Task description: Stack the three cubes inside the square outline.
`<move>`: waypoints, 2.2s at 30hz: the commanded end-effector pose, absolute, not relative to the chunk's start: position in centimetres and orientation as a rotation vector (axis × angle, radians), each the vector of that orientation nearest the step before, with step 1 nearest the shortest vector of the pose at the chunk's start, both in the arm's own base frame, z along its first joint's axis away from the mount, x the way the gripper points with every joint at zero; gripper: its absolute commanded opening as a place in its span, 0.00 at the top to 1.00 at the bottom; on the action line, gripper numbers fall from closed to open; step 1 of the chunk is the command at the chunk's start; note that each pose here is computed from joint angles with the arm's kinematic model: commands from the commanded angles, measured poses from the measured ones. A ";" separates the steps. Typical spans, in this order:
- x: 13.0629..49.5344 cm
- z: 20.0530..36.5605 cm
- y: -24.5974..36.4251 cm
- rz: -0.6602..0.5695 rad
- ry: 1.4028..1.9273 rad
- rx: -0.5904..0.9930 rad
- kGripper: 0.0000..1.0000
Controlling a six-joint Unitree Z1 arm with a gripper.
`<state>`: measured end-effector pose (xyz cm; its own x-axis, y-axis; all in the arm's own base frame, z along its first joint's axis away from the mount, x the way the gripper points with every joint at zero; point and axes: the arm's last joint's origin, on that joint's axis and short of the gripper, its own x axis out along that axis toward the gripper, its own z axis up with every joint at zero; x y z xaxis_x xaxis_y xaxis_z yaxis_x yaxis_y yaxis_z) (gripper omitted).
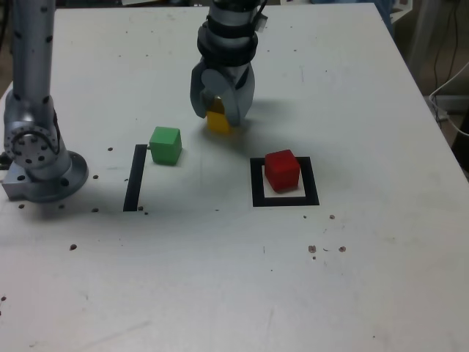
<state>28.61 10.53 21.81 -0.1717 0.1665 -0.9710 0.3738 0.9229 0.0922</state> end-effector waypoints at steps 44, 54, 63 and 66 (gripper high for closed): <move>34.4 28.8 -1.7 0.082 1.645 0.087 1.00; 34.6 27.9 -2.2 0.083 1.687 0.038 1.00; 35.2 27.6 -2.4 0.079 1.682 0.017 1.00; 35.6 27.3 -2.4 0.082 1.677 0.016 0.99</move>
<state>35.37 -2.34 27.46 -0.1095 0.0577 -0.9923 -0.0365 0.9974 0.0620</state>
